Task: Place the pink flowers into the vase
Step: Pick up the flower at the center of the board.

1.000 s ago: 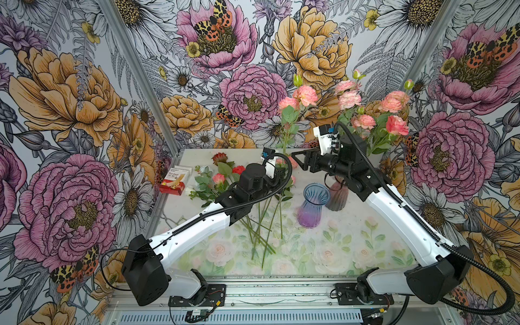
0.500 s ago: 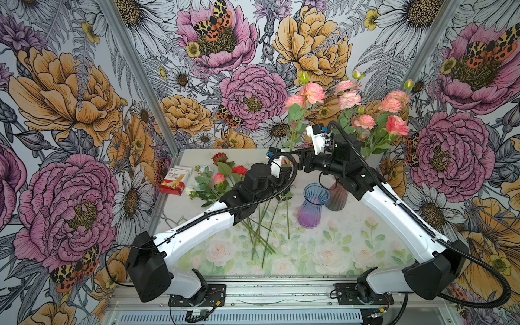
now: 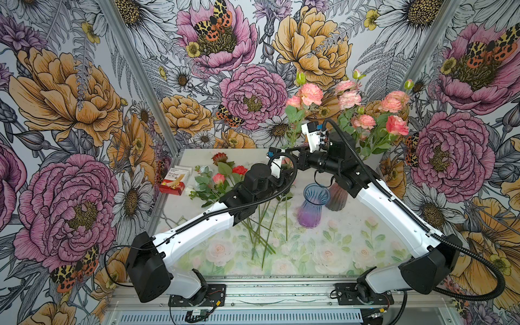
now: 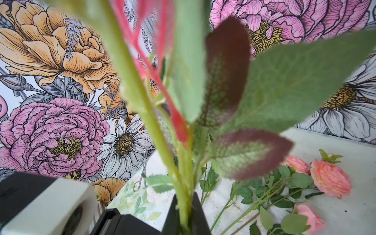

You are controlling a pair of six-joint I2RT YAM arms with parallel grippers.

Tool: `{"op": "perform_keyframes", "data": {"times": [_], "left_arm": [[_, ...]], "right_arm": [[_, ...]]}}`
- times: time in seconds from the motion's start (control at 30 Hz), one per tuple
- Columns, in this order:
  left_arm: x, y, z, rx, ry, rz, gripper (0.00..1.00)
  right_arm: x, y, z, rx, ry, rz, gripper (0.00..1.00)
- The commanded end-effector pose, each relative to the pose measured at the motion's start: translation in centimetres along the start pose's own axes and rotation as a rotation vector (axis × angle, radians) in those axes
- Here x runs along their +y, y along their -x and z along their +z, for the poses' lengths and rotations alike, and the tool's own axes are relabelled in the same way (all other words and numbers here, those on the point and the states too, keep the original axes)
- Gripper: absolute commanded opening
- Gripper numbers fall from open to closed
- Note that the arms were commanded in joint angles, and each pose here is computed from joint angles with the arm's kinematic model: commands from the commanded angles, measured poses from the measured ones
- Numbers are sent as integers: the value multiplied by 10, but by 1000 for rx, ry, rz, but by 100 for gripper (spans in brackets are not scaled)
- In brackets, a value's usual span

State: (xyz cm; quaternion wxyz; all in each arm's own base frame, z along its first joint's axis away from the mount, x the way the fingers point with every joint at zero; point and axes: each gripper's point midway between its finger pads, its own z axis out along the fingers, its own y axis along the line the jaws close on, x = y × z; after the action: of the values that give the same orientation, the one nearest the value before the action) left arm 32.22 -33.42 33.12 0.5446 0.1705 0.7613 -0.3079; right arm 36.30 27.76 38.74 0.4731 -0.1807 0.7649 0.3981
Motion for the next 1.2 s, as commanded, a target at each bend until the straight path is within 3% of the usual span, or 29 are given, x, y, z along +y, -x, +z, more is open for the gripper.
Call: {"op": "perform_keyframes", "data": {"times": [0.0,0.33,0.5,0.6,0.97,1.17], "left_arm": [[-6,23,-16,-56,-17,3,53],[10,10,-42,6,33,58,55],[25,4,-63,21,90,82,89],[30,7,-75,20,96,97,98],[9,14,-80,40,-1,155,98],[-3,10,-72,56,-17,189,98]], "right_arm": [[7,14,0,-39,11,-26,0],[0,38,-5,-93,-31,-76,0],[8,69,-22,-165,-27,-108,0],[12,92,-44,-229,-36,-123,0],[14,154,-150,-483,-184,-181,0],[-1,168,-184,-542,-240,-167,0]]}}
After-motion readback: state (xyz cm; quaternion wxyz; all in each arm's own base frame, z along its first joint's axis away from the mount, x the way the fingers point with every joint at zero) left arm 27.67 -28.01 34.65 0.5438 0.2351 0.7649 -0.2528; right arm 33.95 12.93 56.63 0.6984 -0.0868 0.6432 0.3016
